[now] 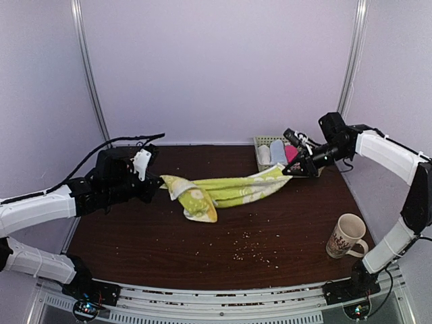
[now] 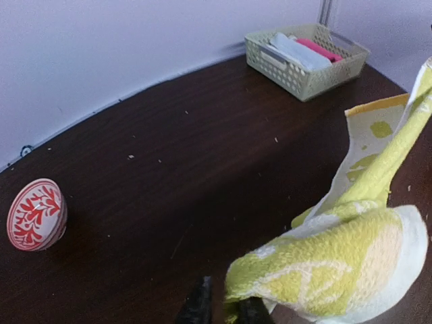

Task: Roll the towels
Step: Flatten out the towel at the center of the board.

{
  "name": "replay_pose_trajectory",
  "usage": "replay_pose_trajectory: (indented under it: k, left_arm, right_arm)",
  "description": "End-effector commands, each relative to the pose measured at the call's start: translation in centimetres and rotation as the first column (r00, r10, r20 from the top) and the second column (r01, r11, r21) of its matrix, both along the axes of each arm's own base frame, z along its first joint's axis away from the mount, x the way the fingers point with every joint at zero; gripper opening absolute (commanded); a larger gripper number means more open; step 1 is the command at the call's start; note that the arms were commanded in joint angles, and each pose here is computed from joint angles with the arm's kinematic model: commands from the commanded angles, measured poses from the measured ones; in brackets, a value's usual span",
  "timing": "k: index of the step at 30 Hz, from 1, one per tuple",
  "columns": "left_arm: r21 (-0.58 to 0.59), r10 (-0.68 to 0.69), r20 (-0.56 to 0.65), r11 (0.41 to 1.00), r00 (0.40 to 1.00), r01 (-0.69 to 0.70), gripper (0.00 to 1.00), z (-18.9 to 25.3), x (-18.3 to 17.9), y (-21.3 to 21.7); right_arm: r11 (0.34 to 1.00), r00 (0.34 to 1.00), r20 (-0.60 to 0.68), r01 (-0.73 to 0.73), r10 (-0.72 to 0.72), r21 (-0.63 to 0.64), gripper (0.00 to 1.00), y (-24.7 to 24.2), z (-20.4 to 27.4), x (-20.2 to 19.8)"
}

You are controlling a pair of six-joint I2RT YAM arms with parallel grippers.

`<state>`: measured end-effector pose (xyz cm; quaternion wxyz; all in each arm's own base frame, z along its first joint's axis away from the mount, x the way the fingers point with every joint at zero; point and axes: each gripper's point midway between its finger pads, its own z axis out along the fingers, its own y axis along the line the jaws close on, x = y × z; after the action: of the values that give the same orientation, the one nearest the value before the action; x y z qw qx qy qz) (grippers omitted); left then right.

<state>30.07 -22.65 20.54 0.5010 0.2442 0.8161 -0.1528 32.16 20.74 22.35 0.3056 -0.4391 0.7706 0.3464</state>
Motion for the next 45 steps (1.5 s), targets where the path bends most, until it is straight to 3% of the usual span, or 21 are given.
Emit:
replay_pose_trajectory:
  k: [1, 3, 7, 10, 13, 15, 19, 26, 33, 40, 44, 45]
  left_arm:
    - [-0.047, -0.172, -0.132, 0.985, 0.976, 0.167, 0.26, -3.3, -3.9, -1.0]
    - [-0.098, -0.242, -0.137, 0.968, 0.961, 0.230, 0.35, -2.7, -5.3, -1.7]
    - [-0.140, -0.275, -0.108, 0.956, 0.955, 0.259, 0.41, -1.3, -5.9, -2.0]
    - [-0.105, -0.197, -0.144, 0.977, 0.970, 0.183, 0.42, -2.1, -4.7, -1.3]
    - [-0.033, -0.071, -0.246, 0.997, 0.967, 0.065, 0.42, -4.8, -3.2, -0.4]
    - [0.009, 0.006, -0.317, 1.000, 0.948, -0.003, 0.42, -6.7, -2.5, 0.0]
    - [0.042, 0.033, -0.392, 0.999, 0.919, -0.018, 0.42, -9.0, -2.3, -0.3]
    - [0.061, 0.070, -0.410, 0.997, 0.909, -0.049, 0.42, -10.8, -1.8, -0.1]
    - [0.071, 0.052, -0.431, 0.997, 0.901, -0.023, 0.42, -11.9, -1.6, -0.7]
    - [0.091, 0.092, -0.399, 0.994, 0.912, -0.060, 0.42, -11.4, -0.9, -0.1]
    - [0.103, 0.111, -0.383, 0.992, 0.917, -0.077, 0.42, -11.2, -0.4, 0.3]
    - [0.107, 0.114, -0.381, 0.991, 0.918, -0.079, 0.42, -11.1, -0.2, 0.4]
  right_arm:
    - [0.940, 0.982, -0.017, -0.185, 0.188, -0.287, 0.13, -2.1, -9.6, -7.3]
    - [0.875, 0.955, -0.090, -0.294, 0.282, -0.383, 0.25, -2.9, -12.7, -11.1]
    - [0.818, 0.917, -0.174, -0.399, 0.359, -0.414, 0.34, -3.4, -13.3, -14.2]
    - [0.849, 0.948, -0.107, -0.315, 0.299, -0.423, 0.35, -2.6, -11.6, -11.4]
    - [0.901, 0.999, -0.010, -0.039, 0.039, -0.432, 0.32, -1.8, -10.9, -5.2]
    - [0.892, 0.995, -0.034, 0.066, -0.090, -0.447, 0.32, -1.7, -11.9, -2.8]
    - [0.875, 0.973, -0.163, 0.067, -0.164, -0.479, 0.33, -1.1, -14.9, -1.8]
    - [0.832, 0.945, -0.243, 0.049, -0.218, -0.553, 0.36, -1.7, -18.6, -1.9]
    - [0.832, 0.920, -0.335, -0.018, -0.203, -0.555, 0.38, -1.3, -20.6, -3.2]
    - [0.822, 0.925, -0.362, -0.113, -0.118, -0.558, 0.25, 0.2, -21.3, -4.8]
    - [0.790, 0.945, -0.308, -0.106, -0.109, -0.604, 0.01, 0.1, -20.9, -4.4]
    - [0.783, 0.951, -0.287, -0.092, -0.113, -0.615, 0.00, 0.0, -20.5, -4.0]
